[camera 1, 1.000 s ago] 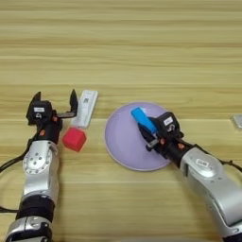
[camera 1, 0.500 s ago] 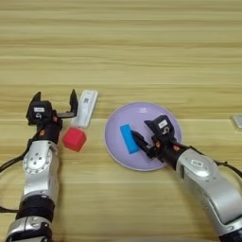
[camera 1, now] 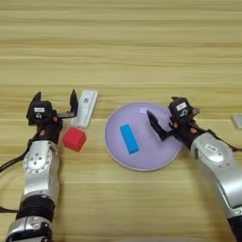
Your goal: Move the objects on the table
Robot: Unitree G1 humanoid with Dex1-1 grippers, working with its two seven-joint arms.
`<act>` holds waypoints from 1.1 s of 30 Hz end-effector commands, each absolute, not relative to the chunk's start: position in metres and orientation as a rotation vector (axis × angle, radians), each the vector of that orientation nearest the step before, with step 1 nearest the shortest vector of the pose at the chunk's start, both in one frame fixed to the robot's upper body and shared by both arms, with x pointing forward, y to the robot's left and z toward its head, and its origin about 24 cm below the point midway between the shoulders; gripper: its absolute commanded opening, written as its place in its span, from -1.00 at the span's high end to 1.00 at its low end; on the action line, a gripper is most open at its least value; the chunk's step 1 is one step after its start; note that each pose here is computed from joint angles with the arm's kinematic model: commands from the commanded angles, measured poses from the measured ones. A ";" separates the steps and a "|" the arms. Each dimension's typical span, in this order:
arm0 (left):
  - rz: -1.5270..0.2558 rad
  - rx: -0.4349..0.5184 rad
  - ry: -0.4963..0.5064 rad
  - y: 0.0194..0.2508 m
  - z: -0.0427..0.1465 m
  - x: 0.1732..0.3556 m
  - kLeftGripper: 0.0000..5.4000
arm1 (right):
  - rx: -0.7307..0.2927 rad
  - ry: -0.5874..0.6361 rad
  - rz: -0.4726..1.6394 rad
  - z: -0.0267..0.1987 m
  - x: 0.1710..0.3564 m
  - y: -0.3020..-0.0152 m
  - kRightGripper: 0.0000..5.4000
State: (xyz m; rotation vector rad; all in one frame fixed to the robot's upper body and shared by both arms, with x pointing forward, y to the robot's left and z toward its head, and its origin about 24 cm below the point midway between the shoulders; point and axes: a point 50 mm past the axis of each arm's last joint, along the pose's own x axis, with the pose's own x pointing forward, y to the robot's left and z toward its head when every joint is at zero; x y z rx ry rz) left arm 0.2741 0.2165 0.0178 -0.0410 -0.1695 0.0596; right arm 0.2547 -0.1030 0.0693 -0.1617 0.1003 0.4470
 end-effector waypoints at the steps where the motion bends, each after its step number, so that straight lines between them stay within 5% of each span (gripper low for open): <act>1: 0.057 -0.037 -0.161 0.218 0.018 0.276 -1.00 | -0.187 0.083 0.418 0.071 0.260 -0.107 -1.00; 13: 0.056 -0.038 -0.164 0.216 0.018 0.275 -1.00 | -0.315 0.204 0.335 0.050 0.280 -0.130 -1.00; 33: 0.058 -0.039 -0.165 0.216 0.018 0.273 -1.00 | -0.396 0.290 0.300 0.033 0.280 -0.147 -1.00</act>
